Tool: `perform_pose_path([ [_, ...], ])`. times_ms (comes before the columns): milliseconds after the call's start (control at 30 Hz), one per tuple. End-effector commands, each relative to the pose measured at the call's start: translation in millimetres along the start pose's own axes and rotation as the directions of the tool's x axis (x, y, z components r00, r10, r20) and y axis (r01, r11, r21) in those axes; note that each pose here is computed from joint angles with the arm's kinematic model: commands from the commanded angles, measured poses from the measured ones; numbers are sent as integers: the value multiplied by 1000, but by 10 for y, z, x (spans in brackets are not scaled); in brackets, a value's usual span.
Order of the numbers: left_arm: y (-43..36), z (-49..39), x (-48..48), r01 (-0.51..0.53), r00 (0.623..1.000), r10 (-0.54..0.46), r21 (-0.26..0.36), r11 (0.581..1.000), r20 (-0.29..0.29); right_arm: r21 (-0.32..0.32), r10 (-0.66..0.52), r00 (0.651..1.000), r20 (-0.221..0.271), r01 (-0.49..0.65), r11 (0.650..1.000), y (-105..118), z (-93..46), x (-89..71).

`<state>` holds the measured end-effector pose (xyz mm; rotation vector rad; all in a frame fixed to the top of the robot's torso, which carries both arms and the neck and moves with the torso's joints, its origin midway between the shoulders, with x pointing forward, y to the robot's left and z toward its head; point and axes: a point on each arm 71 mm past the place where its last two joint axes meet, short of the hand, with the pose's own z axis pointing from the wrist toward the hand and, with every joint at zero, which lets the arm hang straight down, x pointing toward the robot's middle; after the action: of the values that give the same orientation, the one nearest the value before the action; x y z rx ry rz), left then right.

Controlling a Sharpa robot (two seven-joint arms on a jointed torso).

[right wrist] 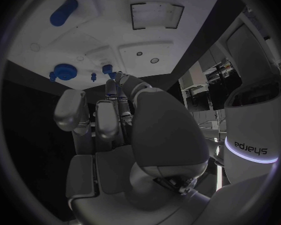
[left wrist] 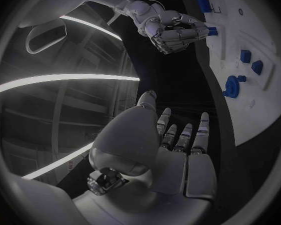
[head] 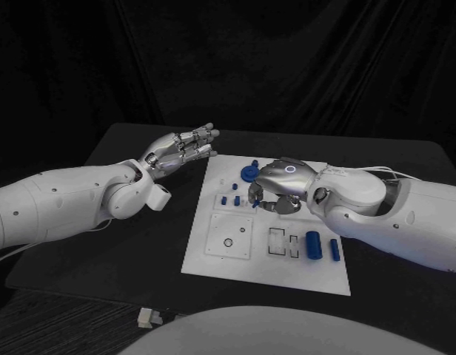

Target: Assemble the parts on the task board

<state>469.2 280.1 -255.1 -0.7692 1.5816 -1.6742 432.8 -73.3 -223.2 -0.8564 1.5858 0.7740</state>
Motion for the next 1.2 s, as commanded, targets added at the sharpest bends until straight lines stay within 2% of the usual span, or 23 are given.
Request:
perform_pose_path([
  [33,-110,-12,16,16,1000,-15,154,988,-6,-2,-30,999,-30,30,1000,24,45,71],
  [500,-104,1,19,12,1000,-12,157,988,-3,-33,-33,998,-47,32,999,170,170,162],
  [1200,-83,5,9,13,1000,-12,149,989,-3,-46,-18,996,-82,14,999,274,228,263],
])
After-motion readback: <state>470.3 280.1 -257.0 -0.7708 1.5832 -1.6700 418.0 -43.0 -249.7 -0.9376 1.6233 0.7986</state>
